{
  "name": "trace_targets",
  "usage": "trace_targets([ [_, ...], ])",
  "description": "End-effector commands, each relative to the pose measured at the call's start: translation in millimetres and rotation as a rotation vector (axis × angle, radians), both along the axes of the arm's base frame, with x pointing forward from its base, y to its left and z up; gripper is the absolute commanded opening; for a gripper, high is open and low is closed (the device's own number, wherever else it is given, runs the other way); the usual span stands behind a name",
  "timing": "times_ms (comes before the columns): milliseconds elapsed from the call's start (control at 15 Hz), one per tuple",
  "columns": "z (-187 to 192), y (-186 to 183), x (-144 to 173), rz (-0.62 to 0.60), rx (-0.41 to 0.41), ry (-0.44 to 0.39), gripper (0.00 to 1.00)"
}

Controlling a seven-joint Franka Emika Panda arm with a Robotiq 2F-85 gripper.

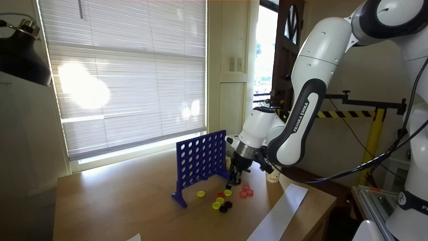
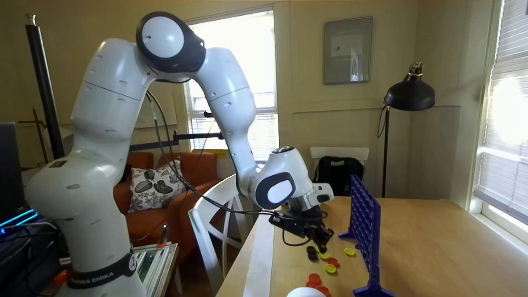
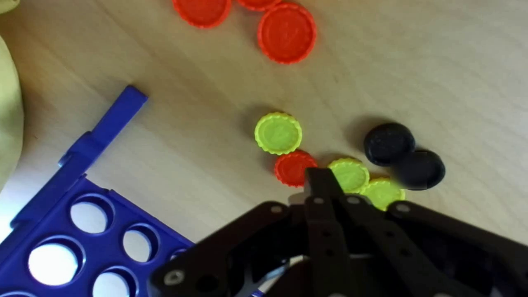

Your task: Group up the circles in color sequence

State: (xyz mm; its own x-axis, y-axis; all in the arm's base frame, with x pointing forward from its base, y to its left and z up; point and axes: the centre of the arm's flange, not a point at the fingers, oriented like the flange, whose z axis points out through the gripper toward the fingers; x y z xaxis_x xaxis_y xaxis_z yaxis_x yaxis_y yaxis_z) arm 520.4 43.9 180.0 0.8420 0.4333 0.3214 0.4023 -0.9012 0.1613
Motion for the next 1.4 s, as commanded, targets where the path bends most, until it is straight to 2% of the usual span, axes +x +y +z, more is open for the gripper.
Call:
trace_targets([
  [0,-12.1,-6.1,11.5,0.026,0.014,-0.013,0.00],
  [667,-26.9,-9.8,37.3,0.045,0.027,-0.016,0.00],
  [1333,-41.8,-8.3,42.8,0.068,0.043,0.017,0.00],
])
